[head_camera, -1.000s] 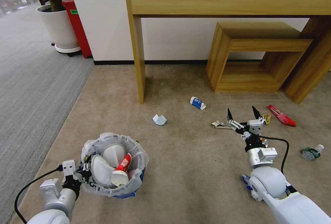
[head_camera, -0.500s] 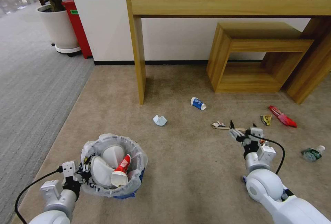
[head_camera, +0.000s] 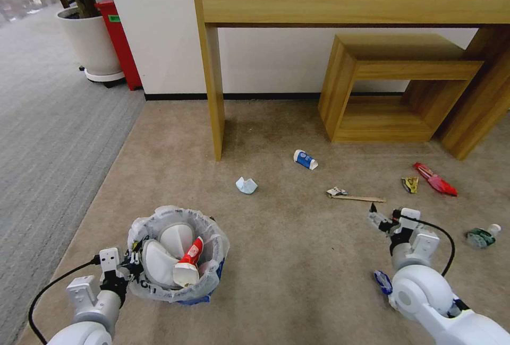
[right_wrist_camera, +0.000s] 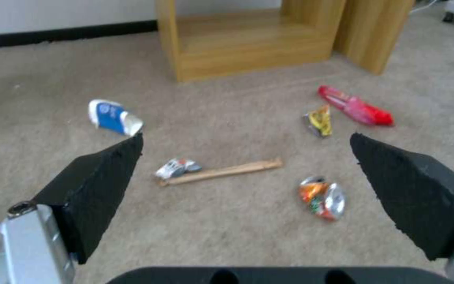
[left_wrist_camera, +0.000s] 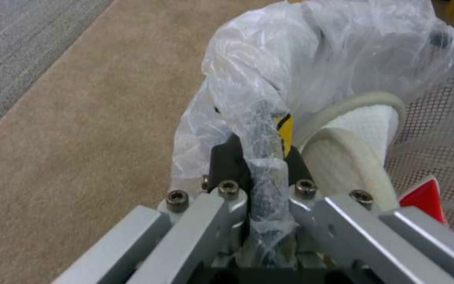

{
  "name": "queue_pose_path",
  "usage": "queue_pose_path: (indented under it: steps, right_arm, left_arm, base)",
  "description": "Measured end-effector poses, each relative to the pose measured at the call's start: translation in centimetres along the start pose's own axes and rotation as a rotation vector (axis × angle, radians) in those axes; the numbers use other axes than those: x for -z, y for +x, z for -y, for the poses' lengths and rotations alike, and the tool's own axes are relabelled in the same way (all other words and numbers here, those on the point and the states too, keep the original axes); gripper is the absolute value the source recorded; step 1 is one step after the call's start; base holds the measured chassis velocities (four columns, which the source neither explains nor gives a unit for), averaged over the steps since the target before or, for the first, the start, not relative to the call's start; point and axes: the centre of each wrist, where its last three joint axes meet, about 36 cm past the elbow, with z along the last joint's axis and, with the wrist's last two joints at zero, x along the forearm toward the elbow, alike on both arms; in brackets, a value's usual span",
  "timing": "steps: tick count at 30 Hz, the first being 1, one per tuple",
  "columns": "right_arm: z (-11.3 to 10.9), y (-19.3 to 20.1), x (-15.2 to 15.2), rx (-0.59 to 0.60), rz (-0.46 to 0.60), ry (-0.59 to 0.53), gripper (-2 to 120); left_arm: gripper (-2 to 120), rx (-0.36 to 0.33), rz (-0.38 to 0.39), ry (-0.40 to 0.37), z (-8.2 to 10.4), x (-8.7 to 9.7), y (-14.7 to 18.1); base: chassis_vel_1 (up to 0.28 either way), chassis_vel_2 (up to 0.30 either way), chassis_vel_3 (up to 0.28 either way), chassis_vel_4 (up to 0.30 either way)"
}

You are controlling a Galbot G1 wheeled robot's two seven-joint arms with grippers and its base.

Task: Pick up the trash bin and place the garbage on the floor into it.

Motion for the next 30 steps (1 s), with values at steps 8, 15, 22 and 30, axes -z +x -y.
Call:
queue_pose_path:
  steps: [8, 15, 22, 30]
  right_arm:
    - [2.5, 0.6, 0.8, 0.007, 0.030, 0.095, 100]
    - [7.8, -0.4, -1.4, 0.213, 0.249, 0.391, 100]
    - [15.7, -1.5, -2.8, 0.574, 0.406, 0.756, 100]
    - [23.2, -2.2, -6.1, 0.711, 0.357, 0.991, 100]
  left_arm:
    - [3, -0.001, -0.004, -0.006, -0.1, -0.2, -0.2]
    - [3, -0.001, -0.007, -0.010, -0.2, -0.4, -0.4]
    - [3, -0.001, -0.005, -0.007, -0.4, -0.8, -0.7]
    - [3, -0.001, -0.006, -0.002, -0.6, -1.3, -1.4]
  base:
    - [0.000, 0.000, 0.000, 0.000]
    - [0.000, 0.000, 0.000, 0.000]
    - [0.000, 0.000, 0.000, 0.000]
    - [0.000, 0.000, 0.000, 0.000]
